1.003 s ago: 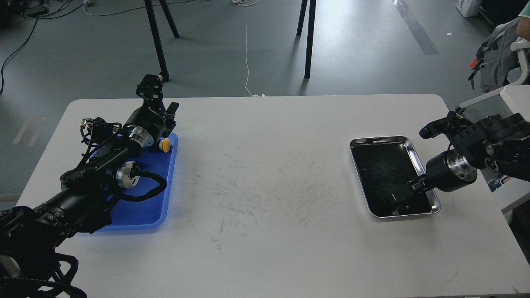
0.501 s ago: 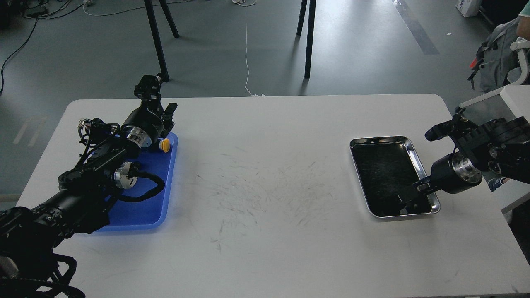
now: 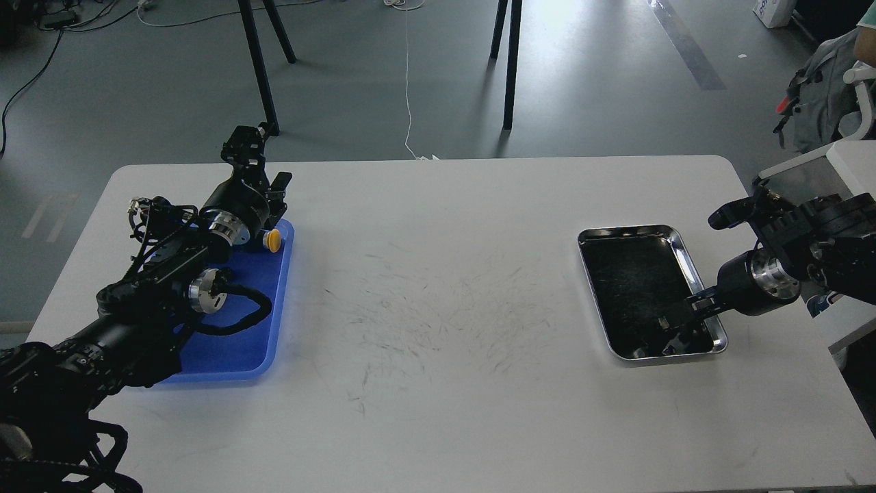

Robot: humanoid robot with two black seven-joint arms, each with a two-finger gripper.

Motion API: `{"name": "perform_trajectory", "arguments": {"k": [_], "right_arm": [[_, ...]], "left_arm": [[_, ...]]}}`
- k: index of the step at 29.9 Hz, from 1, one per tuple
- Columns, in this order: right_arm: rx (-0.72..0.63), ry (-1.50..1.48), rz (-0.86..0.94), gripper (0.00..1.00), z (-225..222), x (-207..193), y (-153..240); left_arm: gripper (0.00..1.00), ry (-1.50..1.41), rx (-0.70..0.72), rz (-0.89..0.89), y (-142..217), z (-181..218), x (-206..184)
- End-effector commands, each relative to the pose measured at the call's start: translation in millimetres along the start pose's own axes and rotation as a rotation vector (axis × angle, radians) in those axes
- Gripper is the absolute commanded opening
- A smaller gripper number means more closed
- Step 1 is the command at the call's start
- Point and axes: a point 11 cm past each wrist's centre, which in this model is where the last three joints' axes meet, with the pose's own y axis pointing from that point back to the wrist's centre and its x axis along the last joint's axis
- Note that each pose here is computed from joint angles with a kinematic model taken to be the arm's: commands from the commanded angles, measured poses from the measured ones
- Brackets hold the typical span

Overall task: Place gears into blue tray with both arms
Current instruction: 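Lower the right gripper into the metal tray toward a black gear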

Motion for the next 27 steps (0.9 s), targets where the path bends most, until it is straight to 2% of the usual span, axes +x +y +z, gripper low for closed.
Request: {"name": "perform_trajectory", "arguments": {"k": [1,12,19,27], "right_arm": [[0.013,-0.005,-0.007,0.76,-2.9,-3.4,-5.4],[0.032,0.008,-0.014,0.74,-13.2,-1.0,-15.1],[0.042,0.017,-0.012,0.6,-18.8,2.5,-18.5],[0.045,0.013,-0.02,0.54,-19.0,-1.5,-21.4]], "left_arm": [[0.98,0.0,0.0,0.0,0.0,0.0,-0.1],[0.98,-0.002,-0.002,0.002,-0.2,1.3,1.3],[0.98,-0.005,-0.003,0.005,0.3,2.2,3.7],[0.98,-0.006,-0.003,0.007,0.5,2.5,4.5]]}}
